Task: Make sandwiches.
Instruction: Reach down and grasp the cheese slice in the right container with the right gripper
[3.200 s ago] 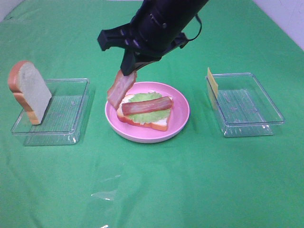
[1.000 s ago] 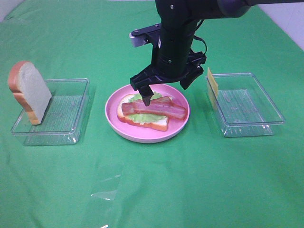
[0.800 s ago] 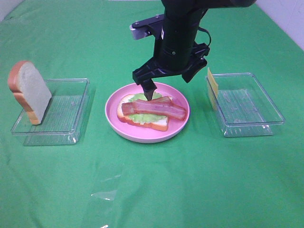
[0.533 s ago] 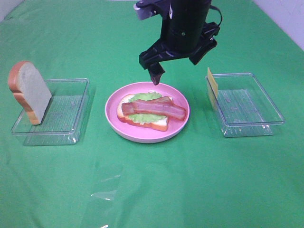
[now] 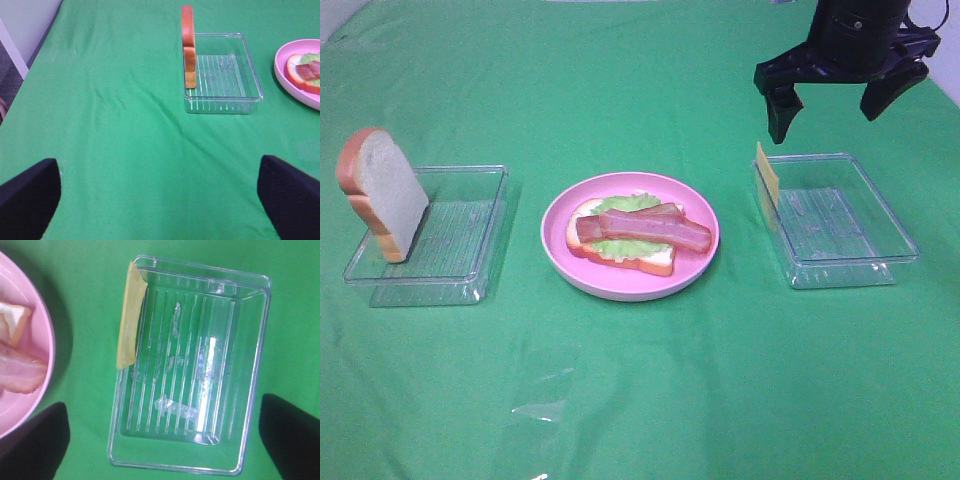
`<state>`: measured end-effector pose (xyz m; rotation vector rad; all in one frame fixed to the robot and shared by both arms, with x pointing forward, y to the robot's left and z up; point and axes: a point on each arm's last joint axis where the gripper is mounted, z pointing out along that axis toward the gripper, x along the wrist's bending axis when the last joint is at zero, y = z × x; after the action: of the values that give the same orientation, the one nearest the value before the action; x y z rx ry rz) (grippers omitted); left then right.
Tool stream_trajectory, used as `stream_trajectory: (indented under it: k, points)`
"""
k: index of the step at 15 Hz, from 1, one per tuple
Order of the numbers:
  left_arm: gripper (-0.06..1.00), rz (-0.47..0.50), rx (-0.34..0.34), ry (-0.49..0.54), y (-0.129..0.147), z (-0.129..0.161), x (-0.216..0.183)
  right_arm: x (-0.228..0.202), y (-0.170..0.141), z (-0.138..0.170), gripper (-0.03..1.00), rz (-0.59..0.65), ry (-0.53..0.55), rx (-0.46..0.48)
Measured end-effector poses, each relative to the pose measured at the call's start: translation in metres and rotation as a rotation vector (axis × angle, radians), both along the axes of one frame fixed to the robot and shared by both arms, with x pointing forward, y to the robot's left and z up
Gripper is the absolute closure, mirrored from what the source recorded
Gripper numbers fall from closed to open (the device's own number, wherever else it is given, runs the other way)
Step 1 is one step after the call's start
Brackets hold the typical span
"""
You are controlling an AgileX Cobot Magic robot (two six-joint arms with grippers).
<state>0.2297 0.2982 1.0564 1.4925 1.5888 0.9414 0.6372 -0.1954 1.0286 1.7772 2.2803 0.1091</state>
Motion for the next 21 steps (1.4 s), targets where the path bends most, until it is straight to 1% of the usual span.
stream_trajectory:
  k: [2,5,8,9,16,19,21]
  points:
    - [-0.05,0.000,0.000,0.000,0.000,0.000,0.000,0.000,0.001,0.000,-0.01,0.001,0.001,0.032]
    - [-0.05,0.000,0.000,0.000,0.000,0.000,0.000,0.003,0.008,0.000,-0.01,0.022,-0.029,0.101]
    - [-0.05,0.000,0.000,0.000,0.000,0.000,0.000,0.009,0.012,-0.008,-0.01,0.031,-0.039,0.129]
    - [-0.05,0.000,0.000,0.000,0.000,0.000,0.000,0.014,0.014,-0.022,-0.01,0.034,-0.029,0.127]
    - [-0.05,0.000,0.000,0.000,0.000,0.000,0.000,0.032,0.019,-0.076,-0.01,0.035,0.009,0.120]
    - [-0.05,0.000,0.000,0.000,0.000,0.000,0.000,0.033,0.020,-0.088,-0.01,0.034,0.030,0.114]
    - [-0.05,0.000,0.000,0.000,0.000,0.000,0.000,0.034,0.019,-0.091,0.01,0.035,0.035,0.109]
